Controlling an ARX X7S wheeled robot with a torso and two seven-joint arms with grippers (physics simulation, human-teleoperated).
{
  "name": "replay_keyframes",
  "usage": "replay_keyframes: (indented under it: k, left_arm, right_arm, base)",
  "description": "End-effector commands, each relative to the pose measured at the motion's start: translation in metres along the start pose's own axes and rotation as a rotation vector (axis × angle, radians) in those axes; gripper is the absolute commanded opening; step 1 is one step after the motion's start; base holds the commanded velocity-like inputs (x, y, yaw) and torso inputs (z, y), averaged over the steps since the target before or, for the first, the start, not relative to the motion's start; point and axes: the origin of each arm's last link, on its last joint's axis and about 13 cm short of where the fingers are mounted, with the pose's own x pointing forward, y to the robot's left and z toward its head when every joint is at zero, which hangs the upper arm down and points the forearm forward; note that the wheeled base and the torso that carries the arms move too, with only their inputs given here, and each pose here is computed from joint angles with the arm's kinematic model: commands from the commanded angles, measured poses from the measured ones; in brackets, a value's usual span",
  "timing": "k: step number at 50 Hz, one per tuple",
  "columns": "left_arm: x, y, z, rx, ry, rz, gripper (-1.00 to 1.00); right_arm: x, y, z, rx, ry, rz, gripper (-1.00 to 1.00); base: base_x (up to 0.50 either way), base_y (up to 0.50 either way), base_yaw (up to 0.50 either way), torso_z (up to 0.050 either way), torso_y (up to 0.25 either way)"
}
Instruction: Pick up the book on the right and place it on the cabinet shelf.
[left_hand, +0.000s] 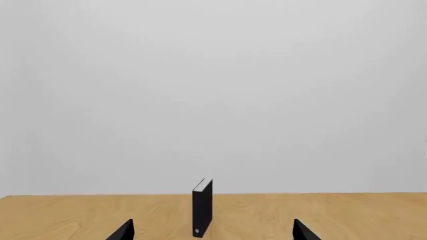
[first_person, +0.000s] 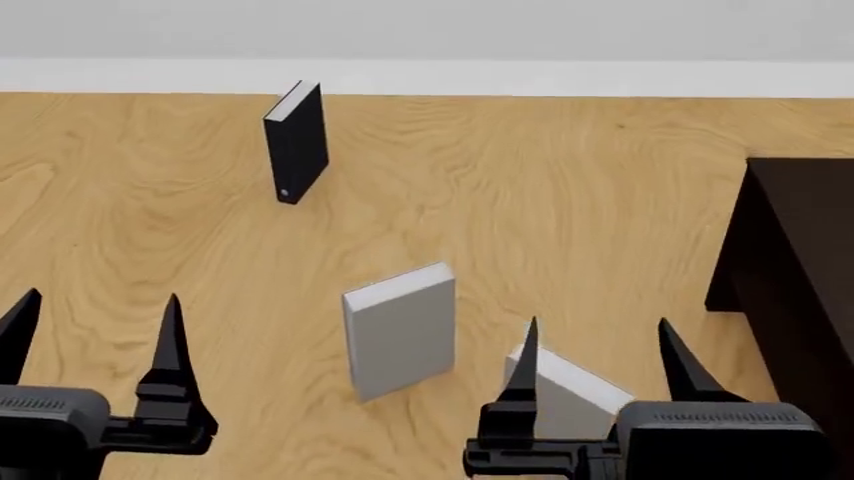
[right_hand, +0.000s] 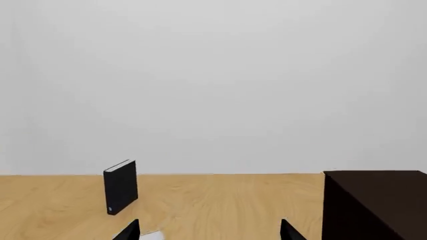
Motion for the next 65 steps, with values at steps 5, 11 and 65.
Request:
replay_keyframes:
  k: [5,11,65]
  left_arm:
    - [-0.001,-0.001,0.003,-0.001,-0.009,-0.008,1.00]
    - [0.000,0.000,0.004,0.000,-0.016,0.005,1.00]
    - [-0.002,0.005,0.013,-0.023,-0.027,-0.001,1.00]
  right_arm:
    - [0.000,0.000,0.001,-0.011,-0.006,-0.004,1.00]
    - [0.001,0.000,0.001,0.006,-0.014,-0.002,1.00]
    - [-0.004,-0.028,0.101,-0.283,0.736,0.355,1.00]
  base:
    - [0.50,0.00,0.00,0.000,0.000]
    - [0.50,0.00,0.00,0.000,0.000]
    - [0.09,-0.03,0.00,0.000,0.000]
